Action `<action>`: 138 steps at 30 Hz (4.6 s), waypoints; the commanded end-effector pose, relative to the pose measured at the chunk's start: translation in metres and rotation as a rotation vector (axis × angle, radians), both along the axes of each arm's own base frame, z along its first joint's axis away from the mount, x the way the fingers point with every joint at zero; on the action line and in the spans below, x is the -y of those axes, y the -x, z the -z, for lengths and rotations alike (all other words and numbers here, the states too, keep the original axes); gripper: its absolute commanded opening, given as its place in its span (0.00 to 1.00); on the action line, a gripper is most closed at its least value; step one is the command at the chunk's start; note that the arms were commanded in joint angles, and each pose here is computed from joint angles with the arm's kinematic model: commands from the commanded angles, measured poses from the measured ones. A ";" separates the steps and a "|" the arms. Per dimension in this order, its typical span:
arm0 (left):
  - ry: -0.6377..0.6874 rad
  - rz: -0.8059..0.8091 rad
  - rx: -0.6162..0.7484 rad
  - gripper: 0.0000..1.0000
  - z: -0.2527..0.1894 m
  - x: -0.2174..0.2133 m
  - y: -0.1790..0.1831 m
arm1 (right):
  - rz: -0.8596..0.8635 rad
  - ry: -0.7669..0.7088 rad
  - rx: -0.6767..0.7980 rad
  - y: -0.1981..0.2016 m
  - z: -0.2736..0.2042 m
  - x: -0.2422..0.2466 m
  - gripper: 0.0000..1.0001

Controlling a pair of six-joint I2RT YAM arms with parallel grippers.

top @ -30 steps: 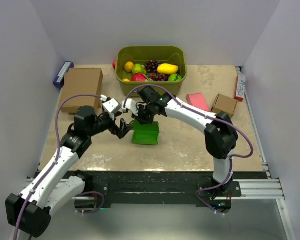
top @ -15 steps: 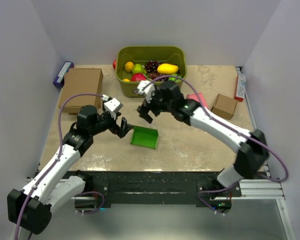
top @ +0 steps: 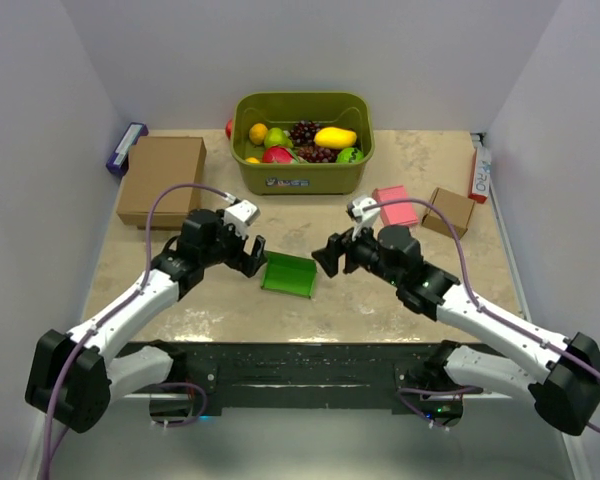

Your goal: Fold the paper box

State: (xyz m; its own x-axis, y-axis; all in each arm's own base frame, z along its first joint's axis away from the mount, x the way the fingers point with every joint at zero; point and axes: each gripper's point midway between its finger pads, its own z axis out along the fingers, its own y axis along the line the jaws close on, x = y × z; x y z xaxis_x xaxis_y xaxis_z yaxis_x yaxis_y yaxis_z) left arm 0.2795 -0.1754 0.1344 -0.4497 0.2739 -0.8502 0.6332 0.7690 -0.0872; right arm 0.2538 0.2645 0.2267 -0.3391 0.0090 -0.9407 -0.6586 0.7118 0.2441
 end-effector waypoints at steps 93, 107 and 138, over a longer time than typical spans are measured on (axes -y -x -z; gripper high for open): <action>0.236 0.012 0.307 0.81 0.001 0.015 -0.013 | -0.110 0.323 0.035 -0.007 0.113 -0.035 0.00; 0.216 -0.103 0.302 0.84 0.004 -0.002 -0.022 | -0.243 0.331 0.040 0.005 0.106 -0.042 0.00; 0.306 0.086 0.207 0.25 0.018 0.029 0.003 | -0.204 0.330 0.049 -0.003 0.107 -0.038 0.00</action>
